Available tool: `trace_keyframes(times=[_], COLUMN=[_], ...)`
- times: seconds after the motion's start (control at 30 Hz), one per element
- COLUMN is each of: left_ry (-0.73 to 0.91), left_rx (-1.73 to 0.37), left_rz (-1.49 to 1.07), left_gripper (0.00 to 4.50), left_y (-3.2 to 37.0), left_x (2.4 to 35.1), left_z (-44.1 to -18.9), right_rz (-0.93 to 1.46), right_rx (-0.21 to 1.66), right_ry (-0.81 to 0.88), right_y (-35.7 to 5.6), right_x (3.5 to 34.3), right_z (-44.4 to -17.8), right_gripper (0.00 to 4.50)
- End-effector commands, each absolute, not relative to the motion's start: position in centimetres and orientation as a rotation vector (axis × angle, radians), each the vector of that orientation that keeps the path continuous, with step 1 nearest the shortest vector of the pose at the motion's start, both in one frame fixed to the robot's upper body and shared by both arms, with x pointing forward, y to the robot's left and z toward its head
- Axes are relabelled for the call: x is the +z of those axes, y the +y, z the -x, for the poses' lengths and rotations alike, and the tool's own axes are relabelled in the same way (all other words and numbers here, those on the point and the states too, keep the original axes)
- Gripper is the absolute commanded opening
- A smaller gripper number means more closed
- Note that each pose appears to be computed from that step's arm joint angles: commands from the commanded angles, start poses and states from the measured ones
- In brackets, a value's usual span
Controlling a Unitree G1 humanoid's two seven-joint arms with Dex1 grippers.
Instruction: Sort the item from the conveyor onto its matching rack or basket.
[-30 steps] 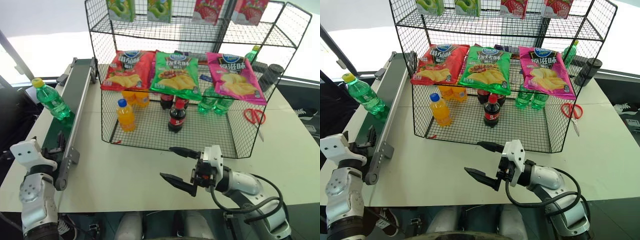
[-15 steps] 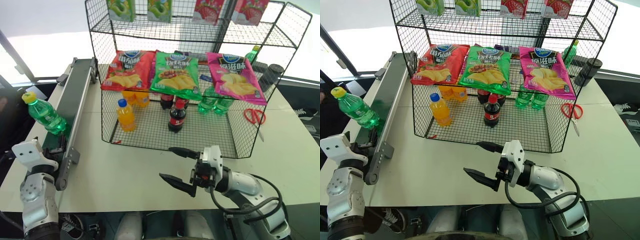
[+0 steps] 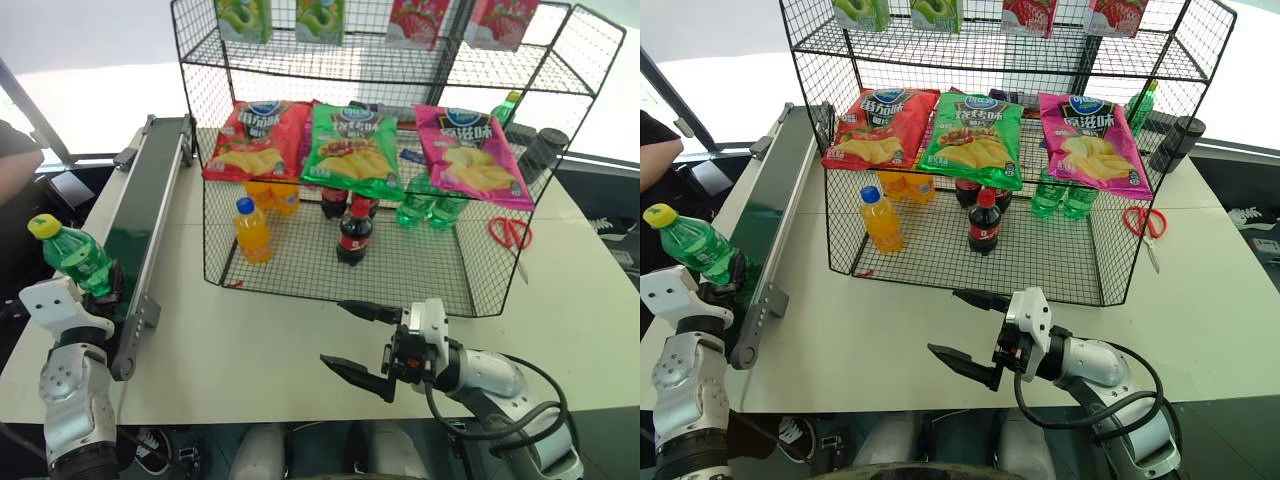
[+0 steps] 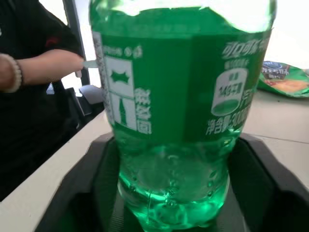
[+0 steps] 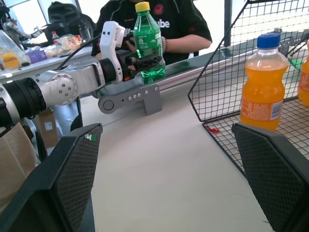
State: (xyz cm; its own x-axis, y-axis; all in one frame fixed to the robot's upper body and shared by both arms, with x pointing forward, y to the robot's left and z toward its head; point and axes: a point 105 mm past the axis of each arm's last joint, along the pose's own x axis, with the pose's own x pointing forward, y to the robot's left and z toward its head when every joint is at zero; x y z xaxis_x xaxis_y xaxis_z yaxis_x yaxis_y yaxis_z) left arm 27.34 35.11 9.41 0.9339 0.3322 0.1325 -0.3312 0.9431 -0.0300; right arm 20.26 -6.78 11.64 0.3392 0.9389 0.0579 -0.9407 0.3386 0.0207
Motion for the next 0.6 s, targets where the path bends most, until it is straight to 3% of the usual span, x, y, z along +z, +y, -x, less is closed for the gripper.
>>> trace_keyframes(times=[0.03,0.3,0.47,0.6], left_ry=[-0.178,-0.287,-0.342,-0.264], left_rx=[0.357,0.255,-0.067,-0.377], left_rz=[-0.015,-0.081,-0.097,-0.120], left_gripper=[2.56,2.56,2.56,2.56], left_y=[35.6,34.3,29.4,24.1], left_x=[10.5,13.9,17.2,16.9], left_z=[-27.1,-27.1,-27.6,-27.2], right_rz=[-0.049,-0.041,-0.001,0.019], right_rx=[1.231,1.235,1.186,1.161], right_ry=[-0.062,-0.058,-0.077,-0.089], right_y=[-7.0,-7.3,-8.3,-8.7], right_x=[12.0,11.6,11.9,12.6], right_z=[-20.2,-20.4,-21.3,-22.2], right_gripper=[4.50,4.50,4.50,4.50])
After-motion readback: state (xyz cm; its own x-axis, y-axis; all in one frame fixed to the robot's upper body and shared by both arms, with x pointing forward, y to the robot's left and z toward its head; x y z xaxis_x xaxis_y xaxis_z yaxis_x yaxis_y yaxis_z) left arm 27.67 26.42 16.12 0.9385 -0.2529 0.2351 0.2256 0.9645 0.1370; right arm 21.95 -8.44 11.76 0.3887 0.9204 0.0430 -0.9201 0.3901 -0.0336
